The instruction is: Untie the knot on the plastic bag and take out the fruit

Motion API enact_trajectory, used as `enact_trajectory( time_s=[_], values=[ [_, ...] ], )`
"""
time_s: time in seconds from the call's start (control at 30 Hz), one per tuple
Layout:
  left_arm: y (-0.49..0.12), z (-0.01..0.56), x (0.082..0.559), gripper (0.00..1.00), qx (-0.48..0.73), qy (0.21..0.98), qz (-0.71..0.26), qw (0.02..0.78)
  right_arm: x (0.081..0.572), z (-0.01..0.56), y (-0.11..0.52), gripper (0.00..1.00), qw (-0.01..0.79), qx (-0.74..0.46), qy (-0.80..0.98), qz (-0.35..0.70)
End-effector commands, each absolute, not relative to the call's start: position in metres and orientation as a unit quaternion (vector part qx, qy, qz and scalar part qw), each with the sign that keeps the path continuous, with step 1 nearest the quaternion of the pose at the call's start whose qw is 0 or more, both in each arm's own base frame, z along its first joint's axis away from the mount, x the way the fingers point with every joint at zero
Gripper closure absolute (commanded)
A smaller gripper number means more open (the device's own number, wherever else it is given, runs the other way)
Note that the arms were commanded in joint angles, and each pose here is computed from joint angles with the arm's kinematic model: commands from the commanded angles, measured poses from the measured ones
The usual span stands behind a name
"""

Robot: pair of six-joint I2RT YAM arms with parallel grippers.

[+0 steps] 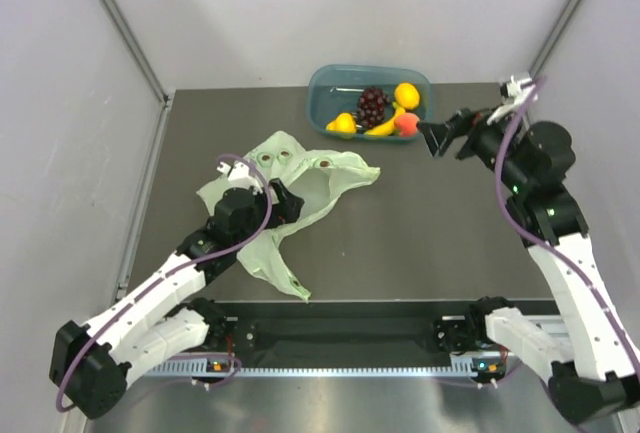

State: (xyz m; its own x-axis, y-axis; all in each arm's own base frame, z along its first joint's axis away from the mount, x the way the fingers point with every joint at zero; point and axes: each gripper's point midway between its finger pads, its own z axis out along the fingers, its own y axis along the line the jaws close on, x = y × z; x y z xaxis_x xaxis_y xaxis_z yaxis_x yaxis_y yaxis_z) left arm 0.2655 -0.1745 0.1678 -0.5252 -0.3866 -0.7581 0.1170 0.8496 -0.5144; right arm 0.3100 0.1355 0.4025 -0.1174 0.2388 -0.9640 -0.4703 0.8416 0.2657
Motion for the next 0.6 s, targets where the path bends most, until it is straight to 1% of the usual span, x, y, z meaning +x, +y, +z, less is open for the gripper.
enact_trajectory(
  time_s=[0.0, 0.03, 0.1, 0.17, 0.2, 0.3, 0.57],
  values=[
    [-0.196, 0.214, 0.274, 0.05, -0.037, 0.797, -0.314, 0.514, 0.277, 0.356, 0.14, 0.0, 0.602, -0.086, 0.738, 0.292],
    [-0.2, 0.22, 0.276, 0.02, -0.031, 0.794, -0.321, 0.516, 0.259, 0.365, 0.136, 0.0, 0.618, -0.092, 0.722, 0.297],
    [-0.205, 0.225, 0.277, 0.01, -0.02, 0.795, -0.324, 0.513, 0.246, 0.354, 0.131, 0.0, 0.613, -0.082, 0.728, 0.294],
    [-0.213, 0.234, 0.276, 0.01, 0.006, 0.795, -0.333, 0.506, 0.227, 0.357, 0.124, 0.0, 0.622, -0.087, 0.723, 0.288],
    [-0.213, 0.235, 0.276, 0.01, 0.009, 0.798, -0.33, 0.504, 0.22, 0.346, 0.121, 0.0, 0.607, -0.085, 0.738, 0.281],
    [-0.22, 0.245, 0.269, 0.01, 0.034, 0.8, -0.341, 0.492, 0.198, 0.337, 0.114, 0.0, 0.598, -0.094, 0.749, 0.271],
    [-0.227, 0.286, 0.249, 0.02, 0.096, 0.763, -0.381, 0.513, 0.176, 0.317, 0.095, 0.0, 0.595, -0.087, 0.765, 0.231]
  ],
)
